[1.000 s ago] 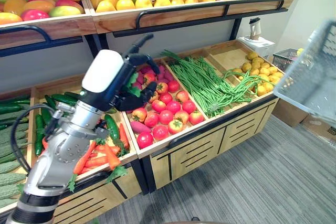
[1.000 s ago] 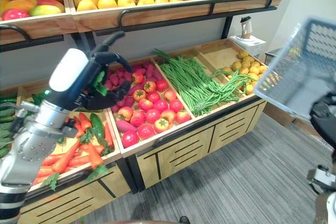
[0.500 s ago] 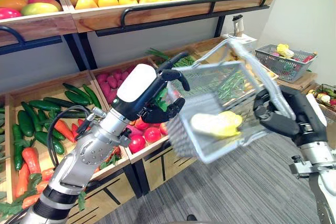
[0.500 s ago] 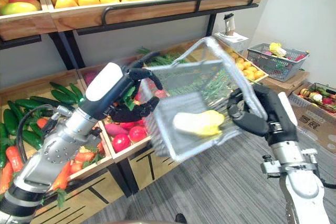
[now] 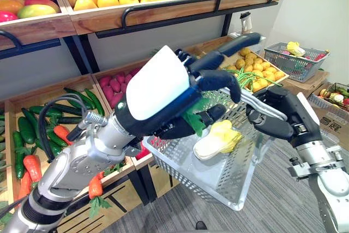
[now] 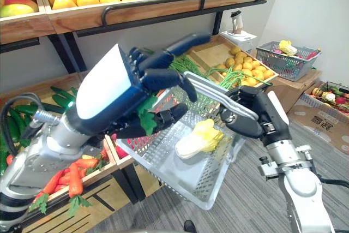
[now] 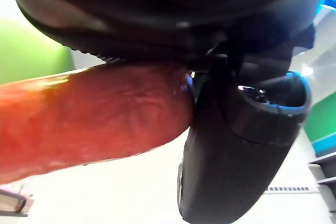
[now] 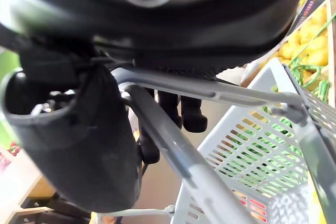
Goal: Pick vegetable in the basket
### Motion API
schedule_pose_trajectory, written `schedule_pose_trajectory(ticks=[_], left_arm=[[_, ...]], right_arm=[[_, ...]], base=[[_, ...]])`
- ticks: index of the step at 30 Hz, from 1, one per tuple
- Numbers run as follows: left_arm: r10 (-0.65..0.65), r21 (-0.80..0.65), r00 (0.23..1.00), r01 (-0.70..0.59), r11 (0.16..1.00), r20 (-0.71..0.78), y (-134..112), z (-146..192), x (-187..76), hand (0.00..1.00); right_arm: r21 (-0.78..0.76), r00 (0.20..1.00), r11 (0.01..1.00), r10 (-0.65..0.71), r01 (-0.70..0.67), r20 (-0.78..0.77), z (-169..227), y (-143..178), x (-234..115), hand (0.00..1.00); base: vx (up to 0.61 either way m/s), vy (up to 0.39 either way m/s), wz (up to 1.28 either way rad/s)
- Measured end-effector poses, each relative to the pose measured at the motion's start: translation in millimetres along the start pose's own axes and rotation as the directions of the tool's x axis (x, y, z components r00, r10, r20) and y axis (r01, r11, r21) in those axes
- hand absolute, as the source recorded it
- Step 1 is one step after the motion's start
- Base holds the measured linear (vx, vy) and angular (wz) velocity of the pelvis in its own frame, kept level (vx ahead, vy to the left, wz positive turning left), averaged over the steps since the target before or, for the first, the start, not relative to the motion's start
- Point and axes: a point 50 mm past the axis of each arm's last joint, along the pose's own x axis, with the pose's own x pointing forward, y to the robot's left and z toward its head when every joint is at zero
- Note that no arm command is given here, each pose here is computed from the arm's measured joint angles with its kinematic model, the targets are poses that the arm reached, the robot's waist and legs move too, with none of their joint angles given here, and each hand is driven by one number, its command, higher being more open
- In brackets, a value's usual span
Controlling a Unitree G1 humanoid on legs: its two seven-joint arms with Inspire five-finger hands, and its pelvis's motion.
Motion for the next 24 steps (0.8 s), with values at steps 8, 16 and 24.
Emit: schedule_pose_trajectory(ticks=[8,16,24], left_arm=[[-0.039,-0.075,0.995,0.046,0.996,0.091,-7,10,6,0.0],[-0.133,-0.193,0.98,0.16,0.968,0.148,-20,17,6,0.0],[-0.188,-0.312,0.976,0.212,0.926,0.106,-29,18,-6,0.0]], right_arm=[[0.028,0.989,0.989,0.147,-0.148,0.018,0,23,10,0.0],[0.024,0.975,0.975,0.218,-0.22,0.048,5,33,18,0.0],[-0.068,0.97,0.969,0.241,-0.239,0.025,5,31,18,0.0]], base=[[0.01,0.003,-0.07],[0.0,0.0,-0.15],[0.0,-0.002,-0.01]])
